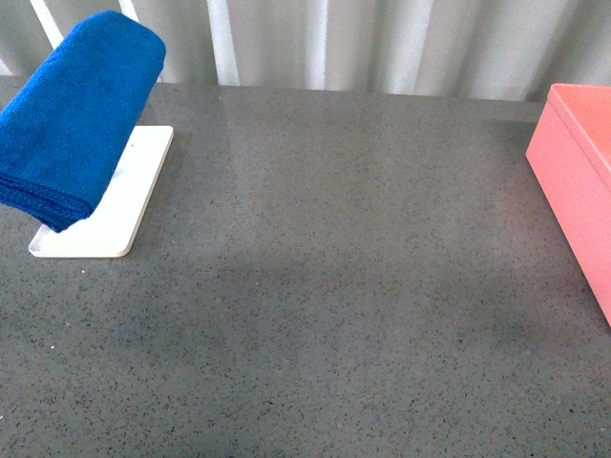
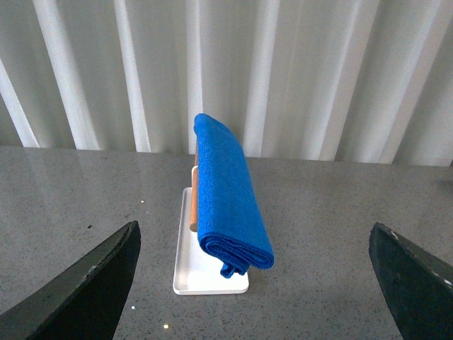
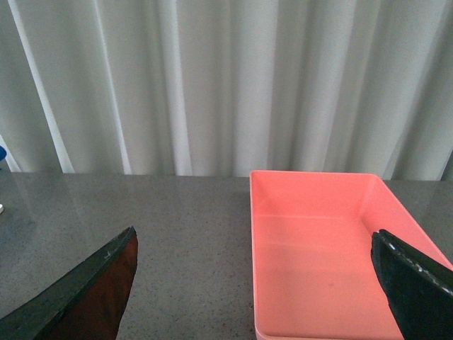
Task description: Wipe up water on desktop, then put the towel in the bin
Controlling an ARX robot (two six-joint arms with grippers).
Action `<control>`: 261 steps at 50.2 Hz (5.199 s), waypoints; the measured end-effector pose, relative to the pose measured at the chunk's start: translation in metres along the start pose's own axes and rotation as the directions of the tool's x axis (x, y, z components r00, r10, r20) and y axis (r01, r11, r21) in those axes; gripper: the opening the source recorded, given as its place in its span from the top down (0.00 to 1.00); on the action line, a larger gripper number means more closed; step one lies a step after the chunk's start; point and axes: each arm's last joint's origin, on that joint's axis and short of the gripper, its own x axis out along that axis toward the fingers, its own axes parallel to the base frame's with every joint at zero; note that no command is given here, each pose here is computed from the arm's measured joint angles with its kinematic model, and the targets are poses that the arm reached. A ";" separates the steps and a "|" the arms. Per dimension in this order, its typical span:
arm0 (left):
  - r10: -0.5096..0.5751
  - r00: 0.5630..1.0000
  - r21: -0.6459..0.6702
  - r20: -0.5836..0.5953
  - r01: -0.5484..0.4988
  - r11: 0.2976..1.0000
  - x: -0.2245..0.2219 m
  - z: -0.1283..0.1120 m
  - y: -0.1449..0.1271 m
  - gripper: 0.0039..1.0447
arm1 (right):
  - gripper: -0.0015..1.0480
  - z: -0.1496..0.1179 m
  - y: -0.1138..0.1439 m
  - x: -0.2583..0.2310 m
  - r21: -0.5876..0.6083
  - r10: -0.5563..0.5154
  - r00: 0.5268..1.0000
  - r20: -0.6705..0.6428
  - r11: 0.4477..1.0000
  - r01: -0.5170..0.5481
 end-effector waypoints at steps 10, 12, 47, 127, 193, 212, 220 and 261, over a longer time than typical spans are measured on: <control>0.000 1.000 0.000 0.000 0.000 1.000 0.000 0.000 0.000 0.06 | 0.07 0.000 0.000 0.000 0.000 0.000 1.000 0.000 1.000 0.000; 0.000 1.000 0.000 0.000 0.000 1.000 0.000 0.000 0.000 0.06 | 0.07 0.000 0.000 0.000 0.000 0.000 1.000 0.000 1.000 0.000; 0.000 1.000 0.000 0.000 0.000 1.000 0.000 0.000 0.000 0.06 | 0.07 0.000 0.000 0.000 0.000 0.000 1.000 0.000 1.000 0.000; -0.044 0.789 0.092 -0.613 0.126 0.988 0.289 0.068 0.007 0.06 | 0.07 0.000 0.000 0.000 0.000 0.000 1.000 0.000 1.000 0.000; 0.118 0.721 0.233 -0.683 0.061 0.971 0.374 0.002 -0.005 0.06 | 0.07 0.000 0.000 0.000 0.000 0.000 1.000 0.000 1.000 0.000; 0.154 0.683 0.228 -0.714 0.019 0.973 0.371 -0.011 0.007 0.69 | 0.07 0.000 0.000 0.000 0.000 0.000 1.000 0.000 1.000 0.000; 0.114 0.693 0.177 -0.712 0.020 0.984 0.371 -0.002 0.013 0.93 | 0.07 0.000 0.000 0.000 0.000 0.000 1.000 0.000 1.000 0.000; -0.354 0.868 -0.299 -0.349 0.255 0.920 0.308 0.121 -0.013 0.96 | 0.07 0.000 0.000 0.000 0.000 0.000 1.000 0.000 1.000 0.000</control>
